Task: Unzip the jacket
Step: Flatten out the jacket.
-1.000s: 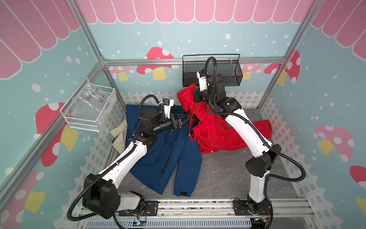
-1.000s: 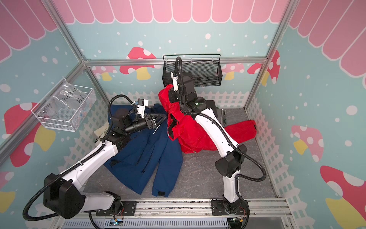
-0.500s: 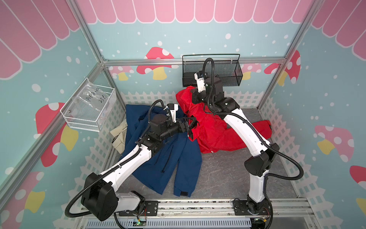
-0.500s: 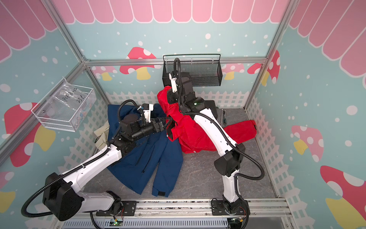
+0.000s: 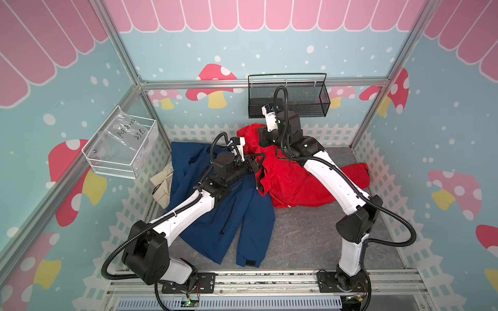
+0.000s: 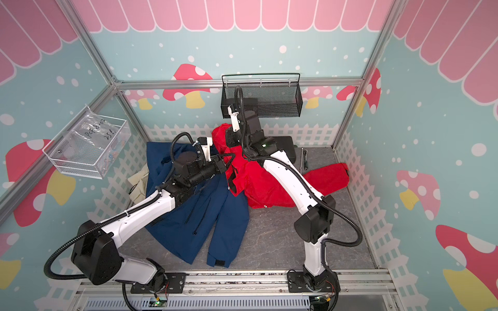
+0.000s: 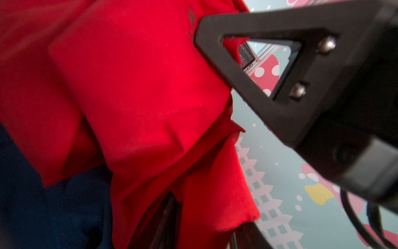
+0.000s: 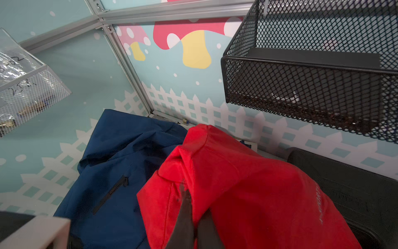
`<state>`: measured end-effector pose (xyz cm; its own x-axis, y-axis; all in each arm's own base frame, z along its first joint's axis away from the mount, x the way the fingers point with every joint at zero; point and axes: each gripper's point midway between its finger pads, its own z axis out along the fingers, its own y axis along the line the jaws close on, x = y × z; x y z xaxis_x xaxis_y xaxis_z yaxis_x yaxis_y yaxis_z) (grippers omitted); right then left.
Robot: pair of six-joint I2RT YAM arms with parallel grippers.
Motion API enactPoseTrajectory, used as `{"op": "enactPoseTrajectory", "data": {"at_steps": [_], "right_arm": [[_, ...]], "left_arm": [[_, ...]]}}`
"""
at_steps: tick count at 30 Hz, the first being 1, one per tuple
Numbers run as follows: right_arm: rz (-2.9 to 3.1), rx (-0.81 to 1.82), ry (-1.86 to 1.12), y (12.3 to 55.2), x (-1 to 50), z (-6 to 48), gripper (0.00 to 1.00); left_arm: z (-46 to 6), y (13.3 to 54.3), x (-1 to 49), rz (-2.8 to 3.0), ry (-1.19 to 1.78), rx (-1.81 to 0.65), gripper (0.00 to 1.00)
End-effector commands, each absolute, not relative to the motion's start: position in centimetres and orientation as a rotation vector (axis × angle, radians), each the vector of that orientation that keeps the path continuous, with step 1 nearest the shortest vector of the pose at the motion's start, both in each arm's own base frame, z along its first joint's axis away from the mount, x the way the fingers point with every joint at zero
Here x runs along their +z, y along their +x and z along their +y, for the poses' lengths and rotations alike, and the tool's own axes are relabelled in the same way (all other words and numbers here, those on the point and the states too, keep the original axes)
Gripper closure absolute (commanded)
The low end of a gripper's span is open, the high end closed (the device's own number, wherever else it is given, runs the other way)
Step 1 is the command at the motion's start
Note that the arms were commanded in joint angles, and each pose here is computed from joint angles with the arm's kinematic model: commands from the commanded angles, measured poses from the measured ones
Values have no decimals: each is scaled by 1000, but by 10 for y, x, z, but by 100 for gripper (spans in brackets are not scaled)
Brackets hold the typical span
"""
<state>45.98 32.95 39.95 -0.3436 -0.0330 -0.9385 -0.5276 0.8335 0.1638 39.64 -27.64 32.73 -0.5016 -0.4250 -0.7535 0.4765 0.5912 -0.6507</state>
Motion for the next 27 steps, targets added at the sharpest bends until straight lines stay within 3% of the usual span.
{"op": "enactPoseTrajectory", "data": {"at_steps": [1, 3, 4, 7, 13, 21, 27], "right_arm": [[1821, 586, -421, 445, 421, 328, 92], [1816, 603, -468, 445, 418, 329, 55], [1814, 618, -495, 444, 417, 329, 42], [1809, 614, -524, 444, 416, 307, 26], [1707, 665, -604, 422, 418, 233, 21], [1843, 491, -700, 384, 336, 181, 16], [2002, 510, -557, 396, 292, 152, 12]], "left_arm": [[-272, 393, 357, 1705, 67, -1075, 96], [-264, 391, 357, 1727, 69, -1047, 100], [-258, 390, 357, 1740, 67, -1034, 100], [-235, 390, 358, 1783, 62, -1003, 100], [-189, 391, 347, 1875, 72, -976, 100], [-162, 380, 339, 1922, 23, -963, 100], [-138, 368, 326, 1988, -68, -892, 100]]}}
